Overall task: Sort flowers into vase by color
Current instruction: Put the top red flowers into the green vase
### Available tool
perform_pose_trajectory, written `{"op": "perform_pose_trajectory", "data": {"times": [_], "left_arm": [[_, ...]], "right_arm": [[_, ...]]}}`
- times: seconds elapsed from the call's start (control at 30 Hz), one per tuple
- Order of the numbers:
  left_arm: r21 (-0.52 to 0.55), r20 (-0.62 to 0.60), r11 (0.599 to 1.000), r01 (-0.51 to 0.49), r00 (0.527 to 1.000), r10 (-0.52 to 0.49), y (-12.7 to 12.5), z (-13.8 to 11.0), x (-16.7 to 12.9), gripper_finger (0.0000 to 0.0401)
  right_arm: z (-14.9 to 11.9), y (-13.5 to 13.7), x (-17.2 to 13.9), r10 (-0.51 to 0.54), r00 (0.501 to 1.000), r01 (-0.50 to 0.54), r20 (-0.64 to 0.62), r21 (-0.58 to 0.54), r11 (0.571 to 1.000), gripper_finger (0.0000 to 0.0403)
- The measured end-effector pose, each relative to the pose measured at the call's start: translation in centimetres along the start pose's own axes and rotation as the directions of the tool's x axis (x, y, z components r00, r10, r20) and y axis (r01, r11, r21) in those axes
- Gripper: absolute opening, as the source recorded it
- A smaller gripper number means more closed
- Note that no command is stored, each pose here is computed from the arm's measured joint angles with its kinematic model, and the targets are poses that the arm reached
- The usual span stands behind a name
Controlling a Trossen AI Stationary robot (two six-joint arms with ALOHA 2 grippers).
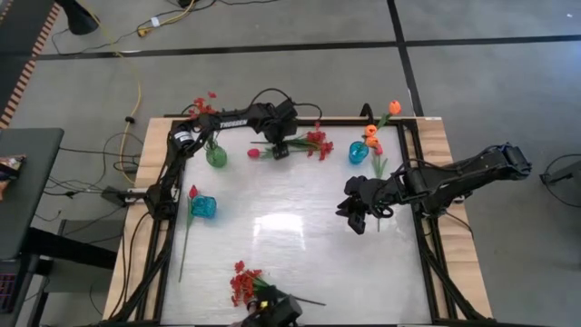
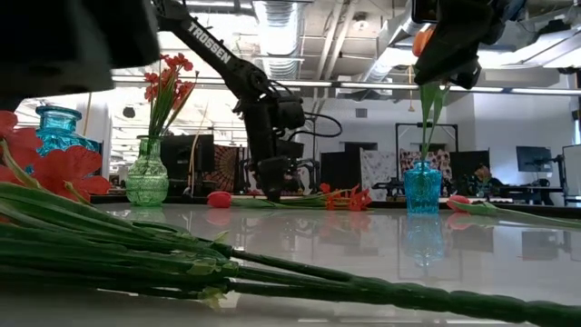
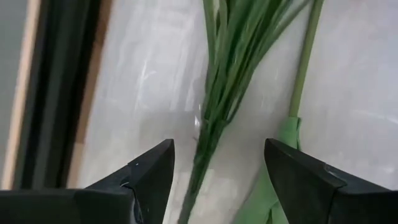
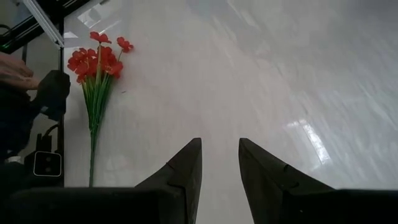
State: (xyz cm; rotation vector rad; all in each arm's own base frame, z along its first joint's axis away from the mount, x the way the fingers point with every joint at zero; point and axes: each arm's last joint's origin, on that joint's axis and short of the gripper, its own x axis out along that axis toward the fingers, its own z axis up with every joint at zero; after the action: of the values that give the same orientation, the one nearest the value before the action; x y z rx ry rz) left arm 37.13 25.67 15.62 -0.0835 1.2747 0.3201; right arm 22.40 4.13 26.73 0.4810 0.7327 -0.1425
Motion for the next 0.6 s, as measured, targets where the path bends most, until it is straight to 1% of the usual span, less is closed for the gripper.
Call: {"op": "perform_pose_trajectory", "data": {"times": [0.13, 0.23, 0.4, 0.5, 0.6], "left_arm": [[-0.015, -0.010, 1.000, -0.028, 1.000, 0.028, 0.01, -0.14, 0.18, 0.0233], [-0.016, -0.002, 1.000, -0.025, 1.000, 0.025, 0.02, -0.09, 0.21, 0.0209], [-0.016, 0.004, 1.000, -0.022, 1.000, 0.022, 0.02, -0.05, 0.22, 0.0137], [-0.017, 0.007, 1.000, -0.014, 1.000, 0.014, 0.00, -0.04, 0.22, 0.0081], [-0.019, 0.019, 1.000, 0.020, 1.000, -0.020, -0.10, 0.00, 0.22, 0.0022]], "right_arm": [[0.00, 0.03, 0.00, 0.002, 1.000, -0.002, 0.001, 0.002, 1.000, 0.0132], [0.06, 0.07, 0.00, 0.006, 1.000, -0.007, 0.006, 0.003, 1.000, 0.0132], [0.07, 0.16, 0.00, 0.026, 1.000, -0.026, 0.000, 0.011, 1.000, 0.0132], [-0.01, 0.28, -0.02, 0.036, 0.999, -0.036, -0.007, 0.011, 0.999, 0.0132], [-0.14, 0.44, -0.04, 0.041, 0.999, -0.041, -0.010, 0.007, 0.999, 0.0132]]}}
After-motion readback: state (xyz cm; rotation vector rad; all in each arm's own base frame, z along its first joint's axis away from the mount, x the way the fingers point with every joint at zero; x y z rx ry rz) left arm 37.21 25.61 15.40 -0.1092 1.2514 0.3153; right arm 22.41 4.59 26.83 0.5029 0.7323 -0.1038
